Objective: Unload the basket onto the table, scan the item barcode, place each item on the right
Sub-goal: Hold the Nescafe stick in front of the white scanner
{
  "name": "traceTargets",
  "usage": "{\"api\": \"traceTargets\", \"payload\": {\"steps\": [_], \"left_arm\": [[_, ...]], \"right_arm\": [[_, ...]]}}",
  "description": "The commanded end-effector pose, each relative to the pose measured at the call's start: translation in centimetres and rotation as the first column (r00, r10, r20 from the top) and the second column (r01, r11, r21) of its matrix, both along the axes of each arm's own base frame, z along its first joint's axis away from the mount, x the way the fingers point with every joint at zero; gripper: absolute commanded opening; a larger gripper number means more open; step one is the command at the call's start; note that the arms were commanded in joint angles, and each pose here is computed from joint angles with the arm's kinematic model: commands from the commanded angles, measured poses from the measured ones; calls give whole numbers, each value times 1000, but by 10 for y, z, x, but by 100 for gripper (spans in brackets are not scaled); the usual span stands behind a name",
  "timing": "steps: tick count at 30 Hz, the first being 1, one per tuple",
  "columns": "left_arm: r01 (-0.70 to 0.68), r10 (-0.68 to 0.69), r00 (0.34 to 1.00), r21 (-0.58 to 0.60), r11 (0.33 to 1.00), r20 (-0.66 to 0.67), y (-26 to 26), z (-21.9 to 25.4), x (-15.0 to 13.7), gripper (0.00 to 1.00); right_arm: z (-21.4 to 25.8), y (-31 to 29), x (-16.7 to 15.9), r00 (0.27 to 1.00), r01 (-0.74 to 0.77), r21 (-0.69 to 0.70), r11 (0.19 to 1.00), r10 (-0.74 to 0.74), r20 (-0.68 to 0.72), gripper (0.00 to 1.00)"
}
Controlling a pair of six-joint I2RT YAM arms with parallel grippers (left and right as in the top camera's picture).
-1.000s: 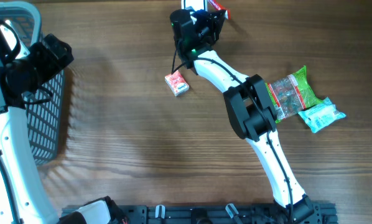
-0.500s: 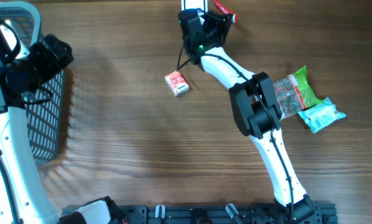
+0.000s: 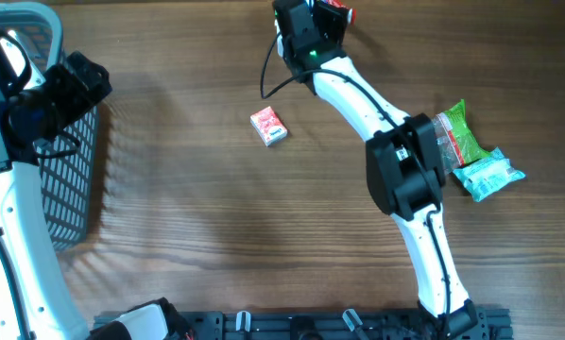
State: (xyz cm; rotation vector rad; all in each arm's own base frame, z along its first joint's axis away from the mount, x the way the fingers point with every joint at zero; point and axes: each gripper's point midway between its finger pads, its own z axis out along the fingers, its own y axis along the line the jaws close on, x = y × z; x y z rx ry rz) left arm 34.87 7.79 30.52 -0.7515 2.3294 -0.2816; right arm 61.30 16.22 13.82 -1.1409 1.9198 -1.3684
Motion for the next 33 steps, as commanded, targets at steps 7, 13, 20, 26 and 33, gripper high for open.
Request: {"api": "traceTargets", "payload": {"steps": [7,13,20,26,33], "left_arm": [[23,-23,1000,6,1000,14,-3,4,1,100],[23,-23,1000,6,1000,14,-3,4,1,100],[23,-23,1000,6,1000,14,-3,4,1,100],[23,-23,1000,6,1000,14,-3,4,1,100],[23,-23,1000,6,1000,14,-3,4,1,100]], "right_arm": [[-15,11,1,998,-45,223,974,52,-23,4],[-27,6,-5,992,-59,142,988,74,-106,4],[-9,1,-6,997,-36,-20,999,34,-75,4],[-12,10,-16,996,-35,-78,996,28,-86,4],[-37,18,-31,988,-74,-174,982,48,-150,4]]}}
